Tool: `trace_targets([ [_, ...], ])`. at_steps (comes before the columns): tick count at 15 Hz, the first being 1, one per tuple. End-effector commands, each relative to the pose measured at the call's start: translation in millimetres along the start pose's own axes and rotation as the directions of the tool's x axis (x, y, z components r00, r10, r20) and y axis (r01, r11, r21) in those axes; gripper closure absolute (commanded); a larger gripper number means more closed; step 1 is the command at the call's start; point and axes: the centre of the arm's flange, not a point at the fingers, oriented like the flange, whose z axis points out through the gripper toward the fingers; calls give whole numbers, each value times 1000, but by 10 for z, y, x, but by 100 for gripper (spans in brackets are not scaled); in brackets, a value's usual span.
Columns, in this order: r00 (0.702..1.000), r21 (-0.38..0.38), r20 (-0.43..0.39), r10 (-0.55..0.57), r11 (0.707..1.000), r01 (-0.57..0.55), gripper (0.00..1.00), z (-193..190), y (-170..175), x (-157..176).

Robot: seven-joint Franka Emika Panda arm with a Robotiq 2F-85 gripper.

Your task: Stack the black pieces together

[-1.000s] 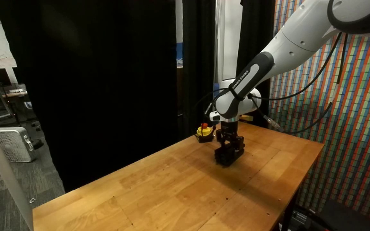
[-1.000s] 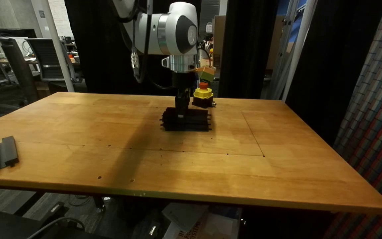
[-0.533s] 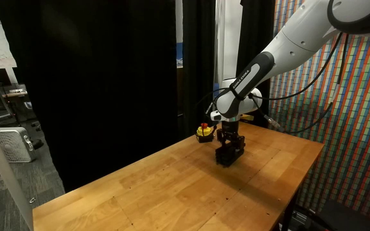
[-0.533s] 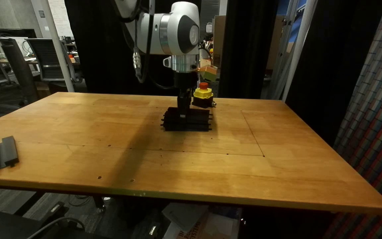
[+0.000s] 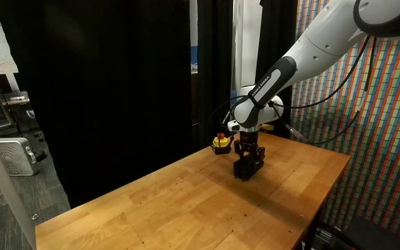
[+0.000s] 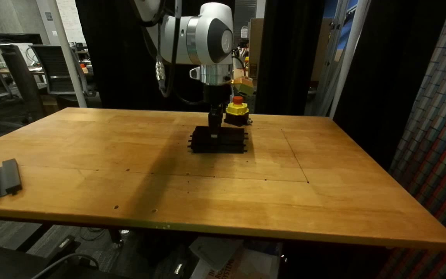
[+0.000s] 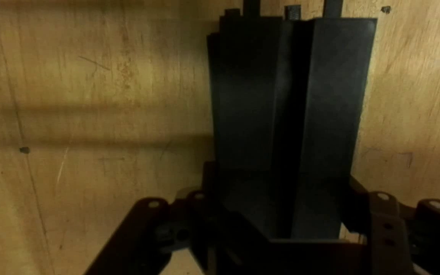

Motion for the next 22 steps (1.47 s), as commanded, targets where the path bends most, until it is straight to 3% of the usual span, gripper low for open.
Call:
trace_targets([
  [1,1000,-12,-9,-18,1000,18,54,-30,7,-53],
  [2,1000,-9,-8,-18,1000,18,54,-31,3,-58],
  [3,1000,-5,-10,-10,1000,10,33,-35,0,-64],
  [4,1000,-3,-10,-7,1000,7,7,-36,-4,-71],
  [6,1000,-1,-11,-1,1000,1,1,-46,-14,-86],
  [12,999,19,1,37,999,-37,0,-245,-34,-50],
  [17,993,25,17,120,992,-121,0,-658,136,218],
  [19,983,13,11,182,983,-183,0,-827,305,411],
  [22,944,-9,1,330,944,-330,0,-1050,624,766],
])
